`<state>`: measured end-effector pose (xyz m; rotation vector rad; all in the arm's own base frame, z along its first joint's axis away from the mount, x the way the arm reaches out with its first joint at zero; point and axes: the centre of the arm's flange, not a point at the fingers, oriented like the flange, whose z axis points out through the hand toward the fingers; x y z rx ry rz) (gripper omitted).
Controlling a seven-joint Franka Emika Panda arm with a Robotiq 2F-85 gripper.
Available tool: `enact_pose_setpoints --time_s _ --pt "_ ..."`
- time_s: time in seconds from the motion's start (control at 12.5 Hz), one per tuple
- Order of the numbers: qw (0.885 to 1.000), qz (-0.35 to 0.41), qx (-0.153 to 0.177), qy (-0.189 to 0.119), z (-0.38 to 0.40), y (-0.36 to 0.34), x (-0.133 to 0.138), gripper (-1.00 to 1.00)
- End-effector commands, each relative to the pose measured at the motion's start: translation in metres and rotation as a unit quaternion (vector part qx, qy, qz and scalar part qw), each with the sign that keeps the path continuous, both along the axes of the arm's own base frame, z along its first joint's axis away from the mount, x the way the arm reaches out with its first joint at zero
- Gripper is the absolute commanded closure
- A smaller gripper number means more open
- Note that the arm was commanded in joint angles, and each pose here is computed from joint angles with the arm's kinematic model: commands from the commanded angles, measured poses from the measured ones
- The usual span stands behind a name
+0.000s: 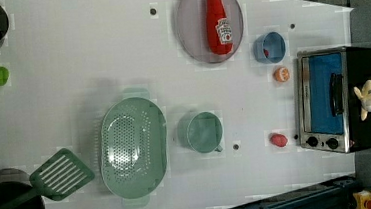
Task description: Pick banana from table and place on oven.
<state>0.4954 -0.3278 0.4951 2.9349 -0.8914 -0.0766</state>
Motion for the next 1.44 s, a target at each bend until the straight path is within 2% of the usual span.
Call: enact_pose_setpoints --time_s 0.08,0.24,0.32,0.64,0.88,1.44 --pt "0.999 -0.034 0.006 -0.021 0.079 0.085 0.002 -1.00" --pt "0.996 -0.087 0.016 0.005 0.094 0.161 0.007 -1.00" --pt "0.994 -0.111 0.010 0.006 0.098 0.200 0.013 -1.00" --pt "0.981 -0.193 -0.010 -0.018 0.105 0.308 0.027 -1.00" --pt "0.976 -0.213 -0.005 -0.048 0.118 0.321 0.026 -1.00" --pt "0.976 -0.213 -0.006 -0.040 0.116 0.319 0.025 -1.00"
